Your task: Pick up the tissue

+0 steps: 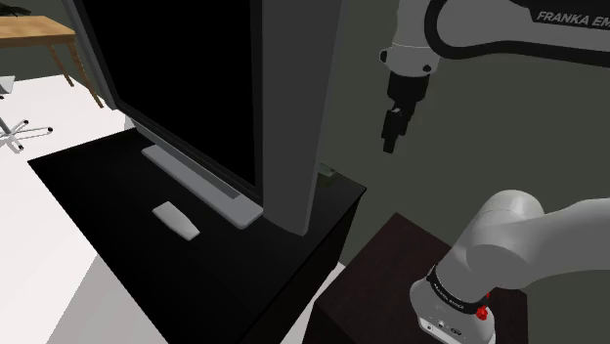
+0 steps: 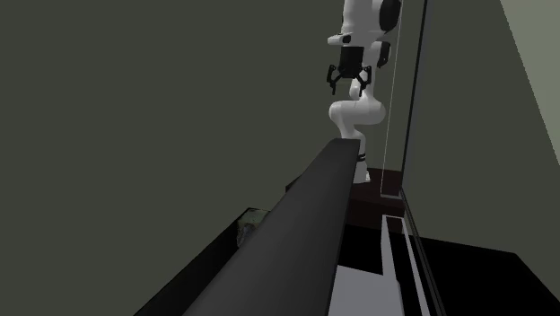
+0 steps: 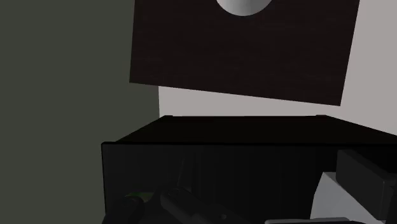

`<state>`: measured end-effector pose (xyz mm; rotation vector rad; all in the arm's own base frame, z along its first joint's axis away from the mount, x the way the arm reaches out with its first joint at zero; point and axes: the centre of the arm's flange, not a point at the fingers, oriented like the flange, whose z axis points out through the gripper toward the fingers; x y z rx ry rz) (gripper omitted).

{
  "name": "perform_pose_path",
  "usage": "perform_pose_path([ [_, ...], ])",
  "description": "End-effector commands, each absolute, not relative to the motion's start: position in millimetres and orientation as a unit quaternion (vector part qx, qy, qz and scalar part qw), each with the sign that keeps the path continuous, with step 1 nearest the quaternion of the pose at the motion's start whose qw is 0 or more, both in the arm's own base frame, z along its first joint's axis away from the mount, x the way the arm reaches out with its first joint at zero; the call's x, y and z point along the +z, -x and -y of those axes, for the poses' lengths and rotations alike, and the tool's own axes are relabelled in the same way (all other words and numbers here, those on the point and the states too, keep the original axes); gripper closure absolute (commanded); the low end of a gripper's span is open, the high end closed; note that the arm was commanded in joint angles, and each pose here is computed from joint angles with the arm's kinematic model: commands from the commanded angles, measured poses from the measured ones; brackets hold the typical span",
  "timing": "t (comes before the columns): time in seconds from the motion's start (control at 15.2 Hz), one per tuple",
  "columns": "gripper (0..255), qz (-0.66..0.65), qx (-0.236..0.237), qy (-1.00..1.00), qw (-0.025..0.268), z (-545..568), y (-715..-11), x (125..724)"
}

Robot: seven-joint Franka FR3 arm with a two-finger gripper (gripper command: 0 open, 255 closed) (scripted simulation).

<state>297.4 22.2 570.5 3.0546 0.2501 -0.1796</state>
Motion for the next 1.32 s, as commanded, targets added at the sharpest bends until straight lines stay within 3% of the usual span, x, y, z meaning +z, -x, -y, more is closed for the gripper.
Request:
perform_pose_path([
  [0.0, 0, -0.081, -0.058, -0.994, 0.036, -22.2, -297.4, 570.5],
  [1.25, 0, -0.072, -0.073, -0.994, 0.023, 66.1, -478.5, 412.8],
])
